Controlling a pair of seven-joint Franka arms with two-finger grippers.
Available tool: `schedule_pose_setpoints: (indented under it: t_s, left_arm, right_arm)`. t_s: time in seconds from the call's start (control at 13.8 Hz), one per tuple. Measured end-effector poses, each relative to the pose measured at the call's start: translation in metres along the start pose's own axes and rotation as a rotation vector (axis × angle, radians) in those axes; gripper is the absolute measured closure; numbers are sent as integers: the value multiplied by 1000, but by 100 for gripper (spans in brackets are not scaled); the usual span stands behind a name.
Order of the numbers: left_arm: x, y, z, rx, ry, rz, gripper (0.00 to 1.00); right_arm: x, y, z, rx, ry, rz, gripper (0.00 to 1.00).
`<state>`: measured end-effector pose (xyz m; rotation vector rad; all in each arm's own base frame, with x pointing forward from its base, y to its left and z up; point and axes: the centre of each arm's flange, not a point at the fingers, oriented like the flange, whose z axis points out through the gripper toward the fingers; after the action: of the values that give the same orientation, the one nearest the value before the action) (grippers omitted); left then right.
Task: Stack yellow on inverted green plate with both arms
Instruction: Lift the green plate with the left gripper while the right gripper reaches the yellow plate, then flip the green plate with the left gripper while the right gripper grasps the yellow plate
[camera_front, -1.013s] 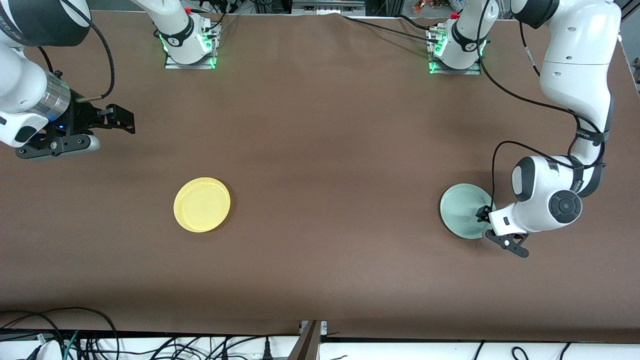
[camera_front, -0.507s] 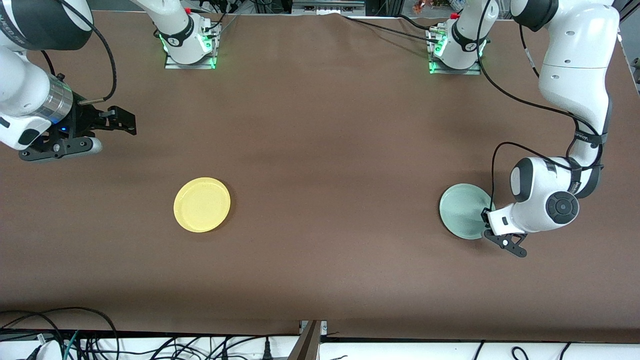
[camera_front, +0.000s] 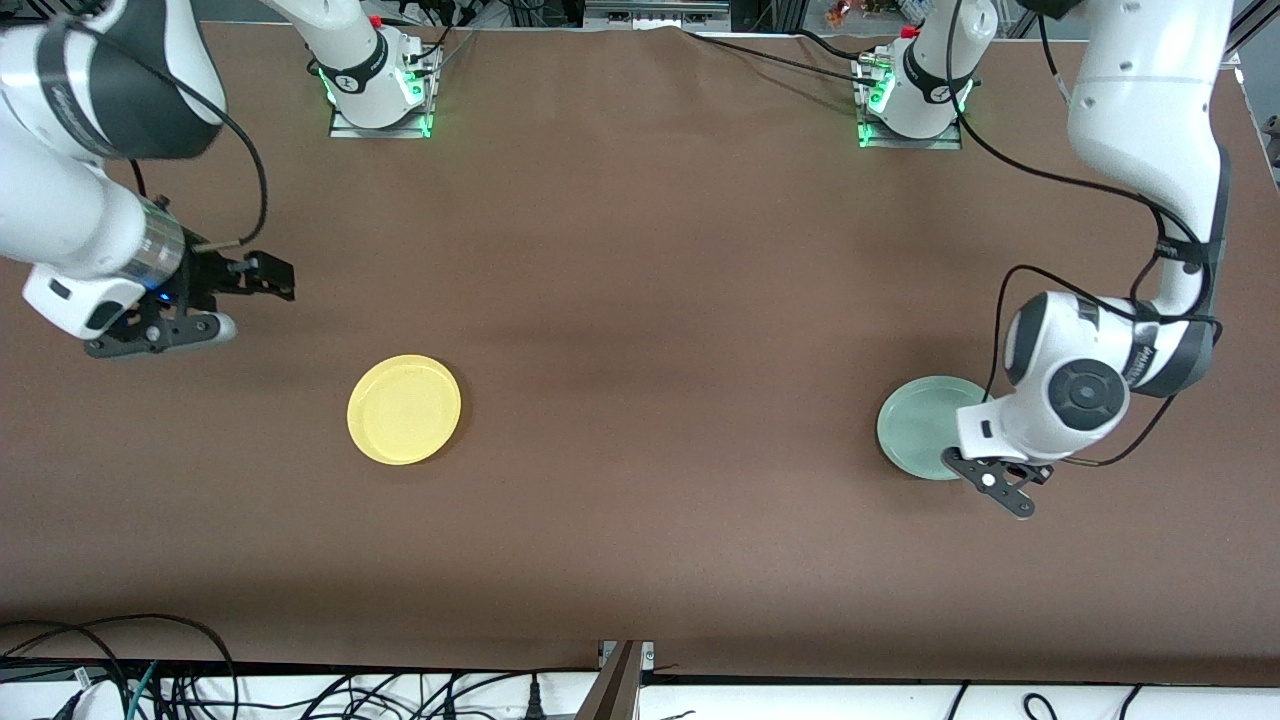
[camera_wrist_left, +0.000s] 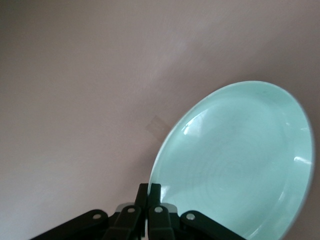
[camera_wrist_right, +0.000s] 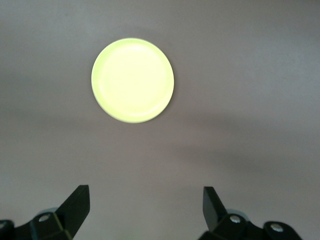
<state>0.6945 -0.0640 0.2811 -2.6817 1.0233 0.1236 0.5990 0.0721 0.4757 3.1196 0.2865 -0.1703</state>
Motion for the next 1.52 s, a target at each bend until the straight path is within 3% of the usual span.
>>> schedule_pose_setpoints:
  t_s: [0.36, 0.51, 0.72, 0.94, 1.01, 1.23, 1.38, 1.52]
  left_arm:
    - [45, 83, -74, 295, -138, 97, 97]
    - [61, 130, -90, 400, -176, 59, 97]
    - [81, 215, -106, 554, -177, -38, 97]
    - [92, 306, -86, 684, -177, -155, 97]
    - [94, 334, -72, 755, -166, -196, 97]
    - [93, 397, -47, 942, -117, -274, 97]
    - [90, 426, -51, 974, -83, -286, 97]
    - [89, 443, -56, 966, -67, -291, 97]
  right_arm:
    - [23, 3, 128, -19, 57, 5, 1]
    - [38, 5, 176, -31, 70, 5, 3]
    - [53, 22, 241, -45, 100, 10, 7]
    - [55, 37, 274, 11, 97, 26, 10]
    - [56, 37, 278, 33, 103, 21, 15]
    - [59, 39, 279, 57, 114, 17, 51]
    - [61, 39, 278, 56, 118, 14, 56]
    - [61, 39, 277, 56, 119, 14, 82]
